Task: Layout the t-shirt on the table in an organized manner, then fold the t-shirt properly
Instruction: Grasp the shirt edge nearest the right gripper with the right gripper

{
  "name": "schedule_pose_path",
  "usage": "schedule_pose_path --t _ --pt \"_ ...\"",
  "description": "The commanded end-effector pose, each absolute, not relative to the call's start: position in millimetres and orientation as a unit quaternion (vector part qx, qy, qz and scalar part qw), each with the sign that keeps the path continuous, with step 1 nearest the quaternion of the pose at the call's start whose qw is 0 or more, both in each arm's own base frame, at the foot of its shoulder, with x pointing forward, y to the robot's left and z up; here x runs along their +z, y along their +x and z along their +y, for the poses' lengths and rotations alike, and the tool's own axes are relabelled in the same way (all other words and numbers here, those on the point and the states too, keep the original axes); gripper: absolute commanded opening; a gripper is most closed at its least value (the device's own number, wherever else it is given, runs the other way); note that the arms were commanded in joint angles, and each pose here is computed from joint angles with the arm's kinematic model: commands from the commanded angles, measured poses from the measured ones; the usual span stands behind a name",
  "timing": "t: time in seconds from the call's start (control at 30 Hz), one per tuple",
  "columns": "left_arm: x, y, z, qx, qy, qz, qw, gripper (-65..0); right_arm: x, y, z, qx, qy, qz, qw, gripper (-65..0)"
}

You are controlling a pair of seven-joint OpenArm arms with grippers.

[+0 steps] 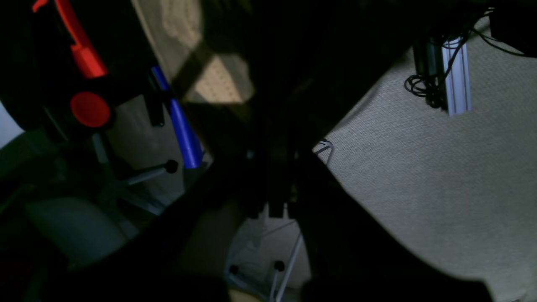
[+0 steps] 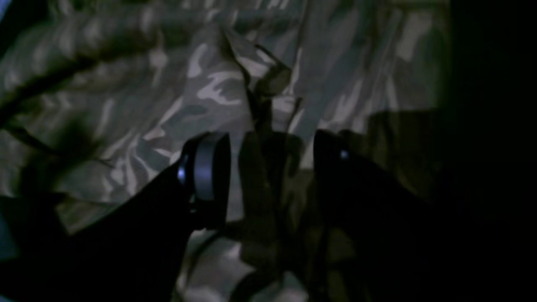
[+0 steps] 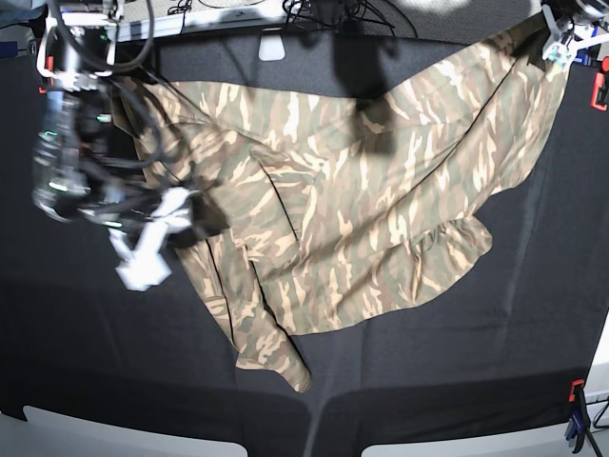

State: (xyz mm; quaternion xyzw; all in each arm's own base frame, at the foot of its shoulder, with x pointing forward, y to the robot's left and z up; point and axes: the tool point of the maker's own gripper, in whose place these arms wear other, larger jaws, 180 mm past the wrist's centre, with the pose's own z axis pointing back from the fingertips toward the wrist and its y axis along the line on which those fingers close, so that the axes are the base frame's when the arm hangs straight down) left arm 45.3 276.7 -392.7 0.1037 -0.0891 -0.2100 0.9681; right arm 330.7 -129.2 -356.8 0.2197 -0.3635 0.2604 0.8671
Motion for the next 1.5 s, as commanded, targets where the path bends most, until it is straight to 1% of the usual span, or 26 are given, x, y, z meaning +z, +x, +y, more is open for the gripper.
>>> schedule_pose_path --t 0.0,0.13,0.3,0.47,0.6,0.77,0.87,1.0,1.13,1.3,1.47 --pt "-388.4 44.5 280.7 -0.216 0.114 -0.086 0.966 -65.0 -336.2 344.5 -122.1 0.277 0.222 -0.395 0.847 -36.6" --pt "-388.4 44.6 280.7 -0.216 0.114 -0.086 0.966 -65.0 -339.7 339.8 -90.3 0.324 0.237 -0.377 0.835 -36.7" --pt "-388.4 45.4 280.6 -0.215 0.115 -0.087 0.966 -65.0 -354.8 337.6 -72.1 0.378 0.198 -0.356 0.831 -36.7" --pt "-388.3 45.4 280.7 -0.215 0.115 -0.087 0.966 -65.0 -360.8 343.0 -62.8 0.390 0.166 -0.355 0.833 -36.7" --pt "-388.3 45.4 280.8 -0.215 0.115 -0.087 0.966 -65.0 -352.8 353.4 -64.1 0.368 0.164 -0.373 0.836 -36.7" --pt "-388.3 45.4 280.8 -0.215 0.115 -0.087 0.966 -65.0 -340.7 372.3 -94.8 0.303 0.144 -0.396 0.855 -36.7" --pt "-388.3 45.4 280.7 -0.215 0.114 -0.087 0.966 -65.0 -343.9 366.4 -101.8 0.289 0.156 -0.374 0.867 -36.7" --pt "-388.4 45.4 280.6 -0.215 0.115 -0.087 0.966 -65.0 -346.1 354.3 -89.4 0.304 0.191 -0.353 0.864 -36.7" --pt "-388.3 45.3 280.8 -0.215 0.115 -0.087 0.966 -65.0 -347.8 354.2 -85.6 0.304 0.189 -0.351 0.865 -36.7" --pt "-388.4 44.8 281.0 -0.215 0.115 -0.085 0.966 -65.0 -360.2 349.6 -83.5 0.313 0.164 -0.323 0.878 -36.7" --pt "-388.6 43.1 281.8 -0.215 0.116 -0.080 0.966 -65.0 -363.9 344.9 -71.5 0.314 0.173 -0.309 0.881 -37.1"
